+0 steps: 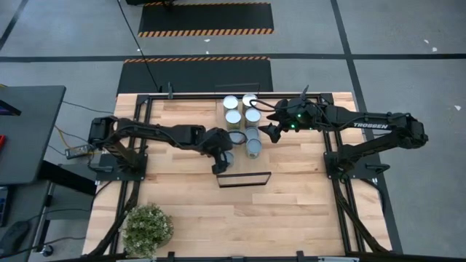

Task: Pick and place cans onto a shelf
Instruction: Put the green tuna can on the shelf

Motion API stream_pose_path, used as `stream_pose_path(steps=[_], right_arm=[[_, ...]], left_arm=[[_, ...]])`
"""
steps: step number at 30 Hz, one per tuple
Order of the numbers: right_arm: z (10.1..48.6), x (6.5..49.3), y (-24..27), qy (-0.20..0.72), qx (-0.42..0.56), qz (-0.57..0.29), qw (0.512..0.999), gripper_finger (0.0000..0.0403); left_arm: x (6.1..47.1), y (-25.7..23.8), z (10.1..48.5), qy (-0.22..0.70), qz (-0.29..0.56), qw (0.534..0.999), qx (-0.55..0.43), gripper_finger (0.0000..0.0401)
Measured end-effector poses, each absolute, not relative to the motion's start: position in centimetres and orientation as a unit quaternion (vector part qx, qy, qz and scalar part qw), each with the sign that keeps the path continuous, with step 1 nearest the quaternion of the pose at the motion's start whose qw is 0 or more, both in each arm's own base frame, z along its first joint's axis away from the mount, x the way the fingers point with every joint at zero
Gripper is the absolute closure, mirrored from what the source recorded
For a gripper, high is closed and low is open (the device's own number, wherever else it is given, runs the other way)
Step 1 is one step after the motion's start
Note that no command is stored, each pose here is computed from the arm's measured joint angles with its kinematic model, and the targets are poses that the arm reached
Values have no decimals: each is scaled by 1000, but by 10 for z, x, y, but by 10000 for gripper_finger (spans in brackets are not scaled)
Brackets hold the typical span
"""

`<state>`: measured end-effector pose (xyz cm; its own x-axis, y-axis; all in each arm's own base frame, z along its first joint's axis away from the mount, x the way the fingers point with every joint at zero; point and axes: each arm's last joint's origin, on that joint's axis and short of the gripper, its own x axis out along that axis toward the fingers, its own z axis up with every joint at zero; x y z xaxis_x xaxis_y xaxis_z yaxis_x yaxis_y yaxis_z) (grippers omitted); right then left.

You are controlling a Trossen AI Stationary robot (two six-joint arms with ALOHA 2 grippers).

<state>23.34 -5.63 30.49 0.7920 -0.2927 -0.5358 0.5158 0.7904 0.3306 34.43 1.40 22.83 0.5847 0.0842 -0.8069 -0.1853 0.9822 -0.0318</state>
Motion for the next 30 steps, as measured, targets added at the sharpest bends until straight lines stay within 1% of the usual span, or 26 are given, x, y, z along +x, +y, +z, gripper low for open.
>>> stream_pose_path(steps=[3,6,10,18,23,25,30], right_arm=[[305,233,-56,236,236,-220,916,53],[305,233,-56,237,235,-220,917,53],[305,233,-56,237,232,-219,917,53],[305,234,-56,234,231,-218,919,53],[305,234,-56,233,232,-219,919,53],[305,234,-56,234,231,-219,919,53],[306,234,-56,231,232,-218,919,53]], left_arm=[[338,14,233,485,64,872,-26,10],[330,14,227,531,47,846,3,10],[326,14,215,554,47,831,17,10],[331,15,202,517,58,854,19,10],[334,17,195,508,98,855,21,10],[339,18,197,486,109,867,23,10],[344,20,200,457,140,878,30,10]])
